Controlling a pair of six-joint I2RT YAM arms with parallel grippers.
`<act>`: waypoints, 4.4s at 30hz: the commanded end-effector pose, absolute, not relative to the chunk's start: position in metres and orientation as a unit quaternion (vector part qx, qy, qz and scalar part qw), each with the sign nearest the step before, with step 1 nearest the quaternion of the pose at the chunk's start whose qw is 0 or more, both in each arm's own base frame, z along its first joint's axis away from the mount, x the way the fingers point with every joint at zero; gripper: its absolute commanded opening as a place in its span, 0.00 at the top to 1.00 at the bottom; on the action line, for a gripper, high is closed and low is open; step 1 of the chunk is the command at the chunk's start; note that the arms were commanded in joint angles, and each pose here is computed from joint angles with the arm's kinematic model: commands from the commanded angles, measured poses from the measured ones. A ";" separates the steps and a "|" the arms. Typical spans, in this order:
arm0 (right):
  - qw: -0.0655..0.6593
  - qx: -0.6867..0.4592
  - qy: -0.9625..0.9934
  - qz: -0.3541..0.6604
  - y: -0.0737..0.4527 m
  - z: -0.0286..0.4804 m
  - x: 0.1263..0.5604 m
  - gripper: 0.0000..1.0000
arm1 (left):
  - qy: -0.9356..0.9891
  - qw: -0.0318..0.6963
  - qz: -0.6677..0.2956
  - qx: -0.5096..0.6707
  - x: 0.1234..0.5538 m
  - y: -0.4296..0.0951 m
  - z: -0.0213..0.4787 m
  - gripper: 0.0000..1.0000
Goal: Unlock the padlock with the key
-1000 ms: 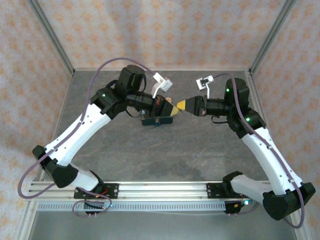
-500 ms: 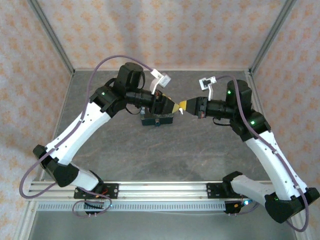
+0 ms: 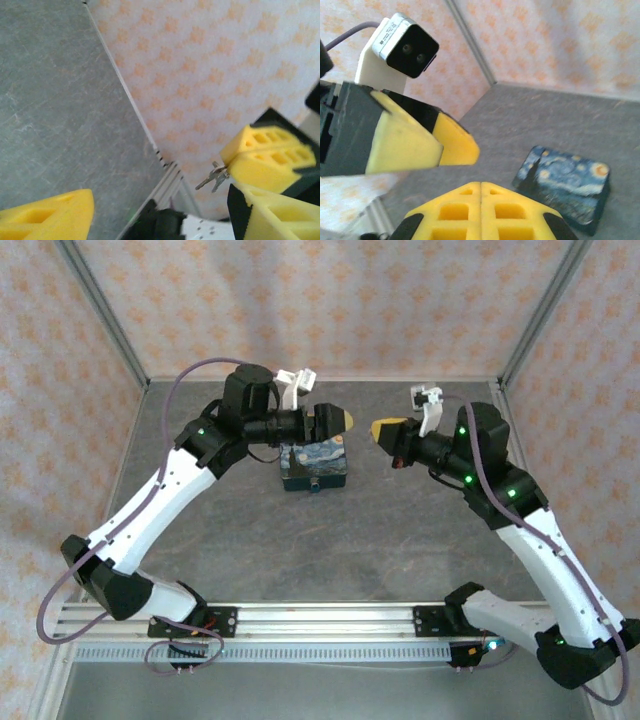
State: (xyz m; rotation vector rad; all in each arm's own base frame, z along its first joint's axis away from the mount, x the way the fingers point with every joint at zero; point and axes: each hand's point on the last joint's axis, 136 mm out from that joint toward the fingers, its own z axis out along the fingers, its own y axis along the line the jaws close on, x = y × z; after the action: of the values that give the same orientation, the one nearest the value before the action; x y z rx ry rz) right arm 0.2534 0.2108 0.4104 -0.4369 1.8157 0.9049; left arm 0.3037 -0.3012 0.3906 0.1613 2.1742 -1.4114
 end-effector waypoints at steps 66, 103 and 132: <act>0.703 -0.340 0.589 0.205 0.234 0.400 0.250 1.00 | 0.680 0.053 -0.720 -0.132 0.317 -0.332 0.447 0.73; 0.457 -0.022 0.849 0.263 0.192 0.252 0.282 0.01 | 0.864 0.181 -0.434 -0.179 0.292 -0.236 0.287 0.21; 0.174 -0.043 0.979 0.101 0.194 0.044 0.343 0.55 | 0.886 0.185 -0.374 -0.204 0.268 -0.204 0.236 0.23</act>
State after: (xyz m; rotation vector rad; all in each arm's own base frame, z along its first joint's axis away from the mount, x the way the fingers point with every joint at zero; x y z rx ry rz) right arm 0.3391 0.1985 0.0466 -0.0777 2.7600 0.3576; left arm 0.2709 -0.2123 0.2344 -0.5778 2.5142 -1.0880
